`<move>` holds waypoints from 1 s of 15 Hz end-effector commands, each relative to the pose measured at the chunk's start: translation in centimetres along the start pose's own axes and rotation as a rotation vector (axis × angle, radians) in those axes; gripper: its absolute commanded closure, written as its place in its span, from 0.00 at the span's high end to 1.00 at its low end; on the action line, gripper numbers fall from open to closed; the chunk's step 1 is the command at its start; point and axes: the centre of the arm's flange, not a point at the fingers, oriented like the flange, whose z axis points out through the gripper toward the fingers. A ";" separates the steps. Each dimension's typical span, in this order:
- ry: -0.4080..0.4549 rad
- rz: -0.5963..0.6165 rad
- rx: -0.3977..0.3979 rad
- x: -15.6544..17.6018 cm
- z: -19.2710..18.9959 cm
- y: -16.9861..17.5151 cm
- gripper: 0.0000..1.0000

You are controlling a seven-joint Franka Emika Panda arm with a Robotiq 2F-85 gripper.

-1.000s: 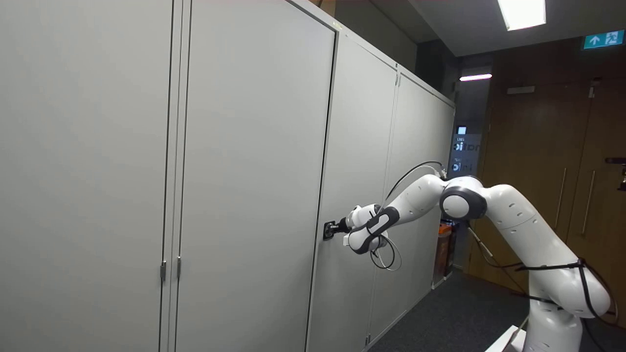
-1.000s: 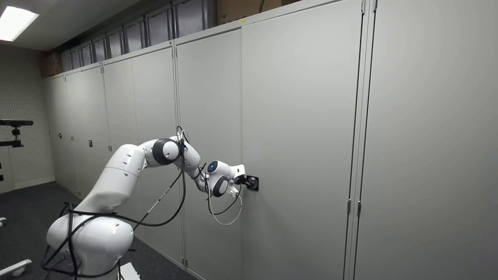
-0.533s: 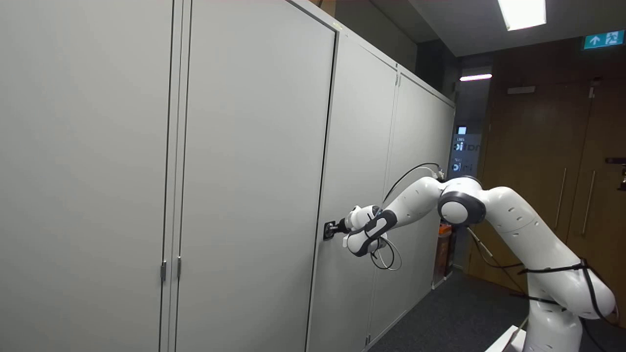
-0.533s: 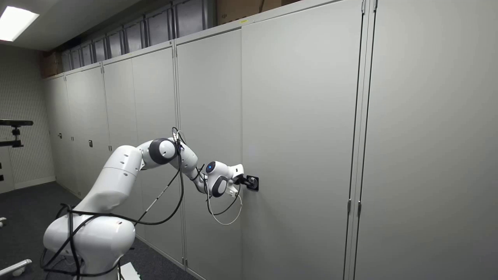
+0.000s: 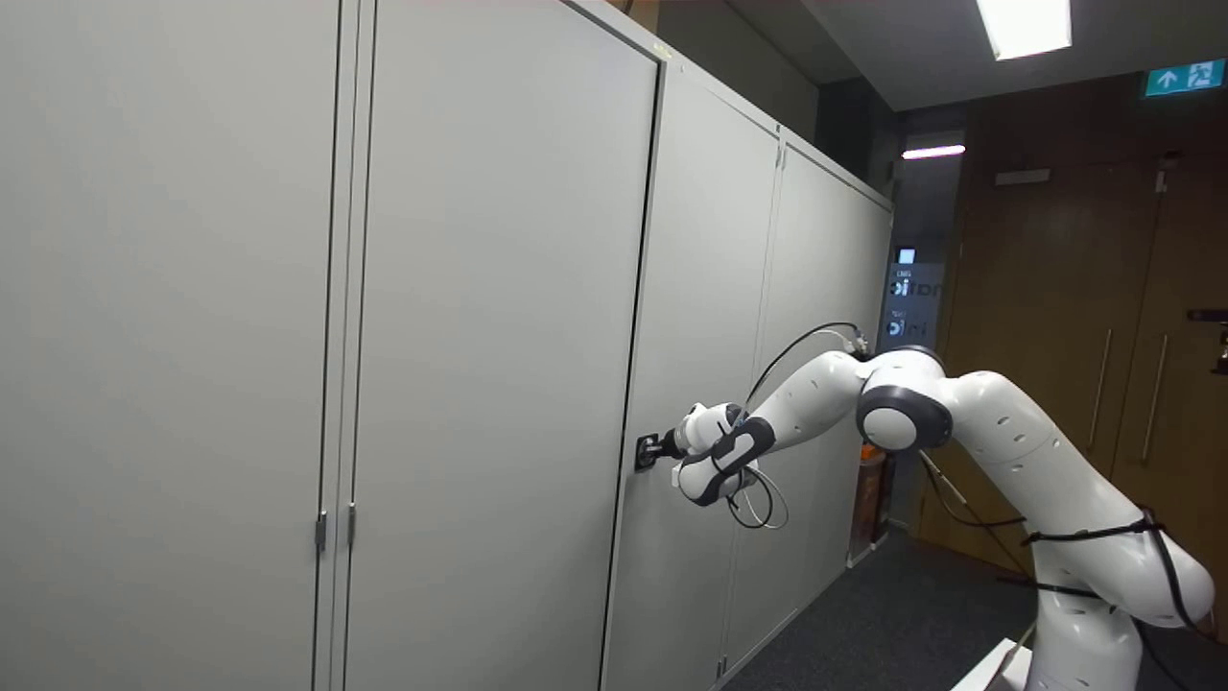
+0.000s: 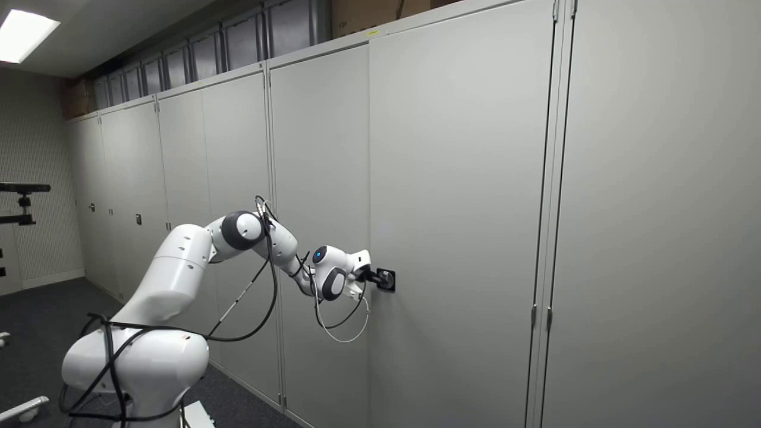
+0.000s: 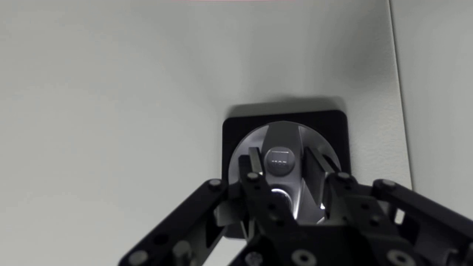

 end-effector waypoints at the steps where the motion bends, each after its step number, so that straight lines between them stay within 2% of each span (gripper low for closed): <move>1: -0.029 -0.009 -0.065 0.2 0.5 1.1 0.10; 15: -0.055 -0.035 -0.085 0.4 0.3 1.0 0.10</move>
